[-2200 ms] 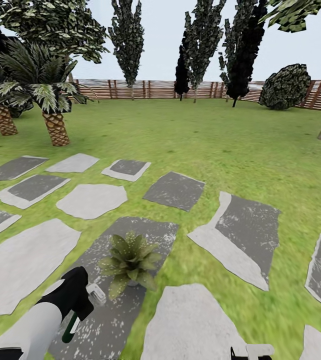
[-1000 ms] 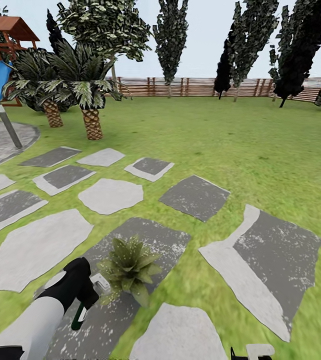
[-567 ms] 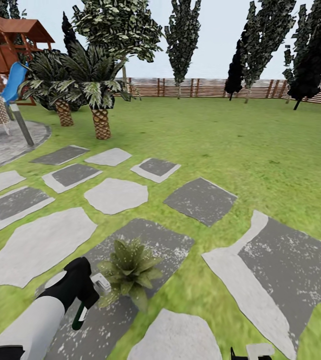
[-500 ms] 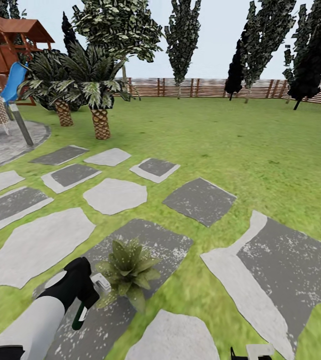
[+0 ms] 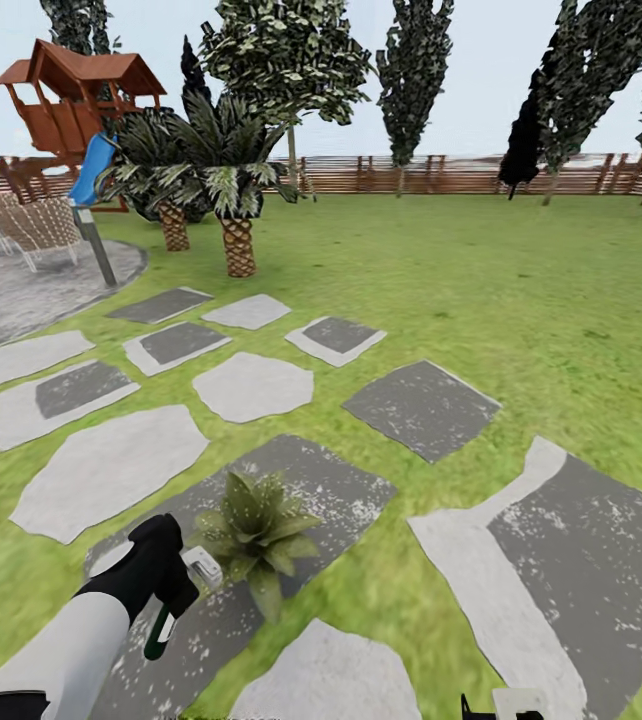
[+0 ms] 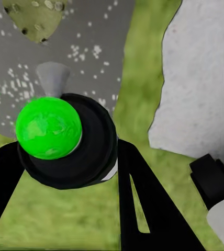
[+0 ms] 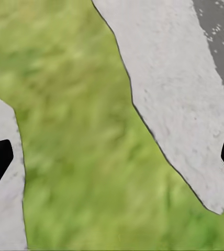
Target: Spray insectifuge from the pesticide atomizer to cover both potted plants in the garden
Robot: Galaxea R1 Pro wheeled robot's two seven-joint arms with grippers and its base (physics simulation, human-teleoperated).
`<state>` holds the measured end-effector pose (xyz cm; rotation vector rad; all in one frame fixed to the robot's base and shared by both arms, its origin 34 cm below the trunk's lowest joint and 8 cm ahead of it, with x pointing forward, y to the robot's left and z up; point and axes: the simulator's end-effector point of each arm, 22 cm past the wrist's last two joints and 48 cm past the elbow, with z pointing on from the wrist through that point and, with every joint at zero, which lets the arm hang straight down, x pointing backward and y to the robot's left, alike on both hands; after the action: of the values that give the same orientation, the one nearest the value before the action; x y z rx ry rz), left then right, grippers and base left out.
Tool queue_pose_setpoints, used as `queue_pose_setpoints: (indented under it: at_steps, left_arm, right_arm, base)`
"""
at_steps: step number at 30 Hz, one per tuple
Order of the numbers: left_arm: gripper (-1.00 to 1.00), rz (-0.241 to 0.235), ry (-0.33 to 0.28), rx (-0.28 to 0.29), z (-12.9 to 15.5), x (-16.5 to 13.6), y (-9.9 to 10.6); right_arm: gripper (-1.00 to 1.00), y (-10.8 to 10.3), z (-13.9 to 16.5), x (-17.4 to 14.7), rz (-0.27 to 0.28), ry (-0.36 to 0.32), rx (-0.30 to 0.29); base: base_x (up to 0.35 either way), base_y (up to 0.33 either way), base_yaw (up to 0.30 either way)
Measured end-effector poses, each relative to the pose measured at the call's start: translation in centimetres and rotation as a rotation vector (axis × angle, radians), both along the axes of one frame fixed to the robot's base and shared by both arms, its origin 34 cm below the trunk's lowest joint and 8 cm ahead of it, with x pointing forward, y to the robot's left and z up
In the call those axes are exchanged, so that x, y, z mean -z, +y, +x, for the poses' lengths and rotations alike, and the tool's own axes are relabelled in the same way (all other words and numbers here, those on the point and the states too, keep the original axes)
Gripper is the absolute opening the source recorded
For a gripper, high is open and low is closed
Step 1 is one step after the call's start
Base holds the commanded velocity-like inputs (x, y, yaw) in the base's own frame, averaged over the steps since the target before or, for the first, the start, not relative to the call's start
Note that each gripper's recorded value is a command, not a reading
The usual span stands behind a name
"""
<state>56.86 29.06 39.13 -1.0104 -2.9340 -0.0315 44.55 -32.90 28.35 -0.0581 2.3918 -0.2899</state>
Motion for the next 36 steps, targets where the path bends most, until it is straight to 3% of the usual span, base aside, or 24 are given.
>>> queue_pose_setpoints:
  at_steps: [12, 25, 36]
  left_arm:
    - [-1.0, 0.0, 0.0, 0.0, -0.01, 0.01, 0.01]
    - [-1.0, 0.0, 0.002, -0.001, -0.13, 0.09, 0.06]
    - [-1.0, -0.004, 0.004, -0.007, -0.27, 0.17, 0.07]
  right_arm:
    - [1.0, 0.0, 0.0, 0.0, 0.0, 0.0, 0.0]
    - [1.0, 0.01, 0.0, 0.0, 0.0, 0.0, -0.001]
    - [1.0, 0.01, 0.0, -0.01, 0.0, 0.0, 0.0]
  base:
    - [0.0, -0.273, 0.277]
    - [0.0, -0.274, 0.03]
    - [0.038, -0.274, 0.252]
